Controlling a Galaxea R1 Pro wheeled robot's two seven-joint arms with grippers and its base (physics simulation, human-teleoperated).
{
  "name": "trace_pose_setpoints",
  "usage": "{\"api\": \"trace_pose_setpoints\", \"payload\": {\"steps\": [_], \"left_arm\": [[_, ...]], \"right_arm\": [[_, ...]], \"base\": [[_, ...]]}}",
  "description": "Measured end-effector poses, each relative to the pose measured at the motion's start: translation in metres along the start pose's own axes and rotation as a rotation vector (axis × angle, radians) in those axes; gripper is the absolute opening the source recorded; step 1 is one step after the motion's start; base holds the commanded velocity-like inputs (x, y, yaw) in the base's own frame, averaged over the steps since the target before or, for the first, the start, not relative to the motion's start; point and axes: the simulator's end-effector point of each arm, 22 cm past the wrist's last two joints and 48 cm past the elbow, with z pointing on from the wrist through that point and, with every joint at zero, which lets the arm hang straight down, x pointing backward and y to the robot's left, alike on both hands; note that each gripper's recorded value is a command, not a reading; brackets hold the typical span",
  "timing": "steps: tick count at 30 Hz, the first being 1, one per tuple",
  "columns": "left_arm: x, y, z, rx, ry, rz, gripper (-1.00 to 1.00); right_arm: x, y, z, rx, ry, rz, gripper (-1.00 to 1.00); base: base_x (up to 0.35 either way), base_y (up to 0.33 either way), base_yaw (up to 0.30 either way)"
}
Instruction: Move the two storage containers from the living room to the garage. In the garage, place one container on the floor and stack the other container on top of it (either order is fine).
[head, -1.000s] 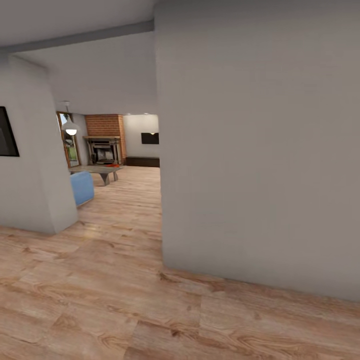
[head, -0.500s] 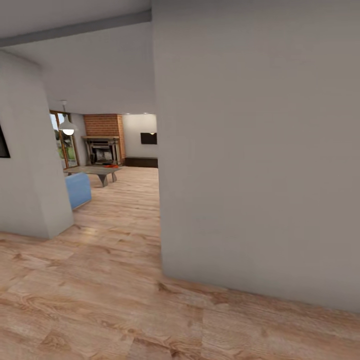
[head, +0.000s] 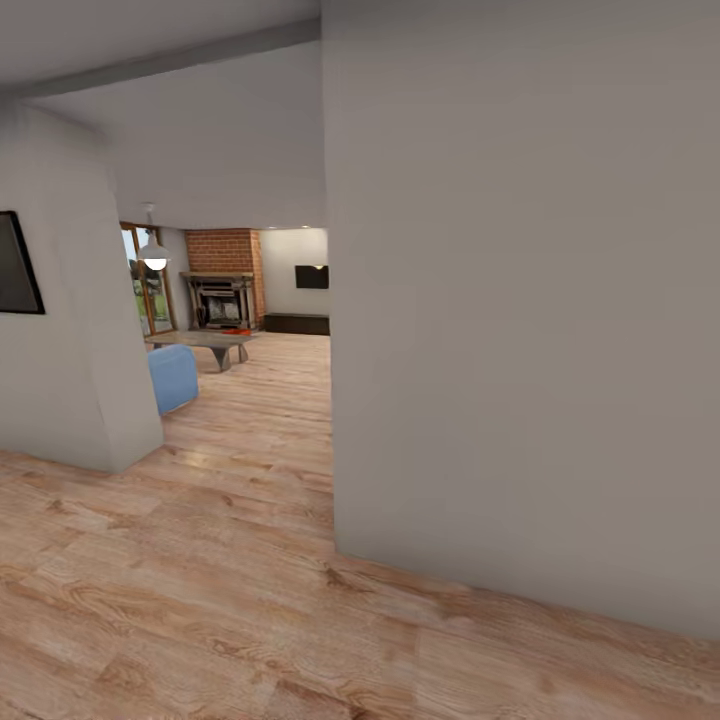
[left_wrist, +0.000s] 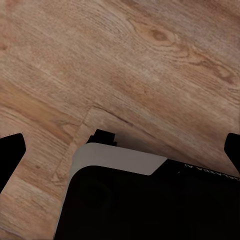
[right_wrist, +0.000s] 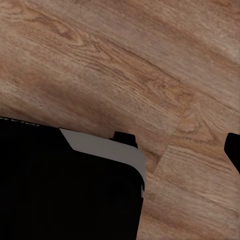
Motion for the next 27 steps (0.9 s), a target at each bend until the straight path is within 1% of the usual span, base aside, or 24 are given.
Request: {"api": "trace_pose_setpoints", "payload": {"steps": [27], "left_arm": [[0.0003,-0.0008,-0.0001,0.000,0.000,-0.001,1.00]], "right_arm": [[0.0001,0.0005,0.0000,-0.002,0.001,-0.009,1.00]], "base": [[0.000,0.000,0.269]]}}
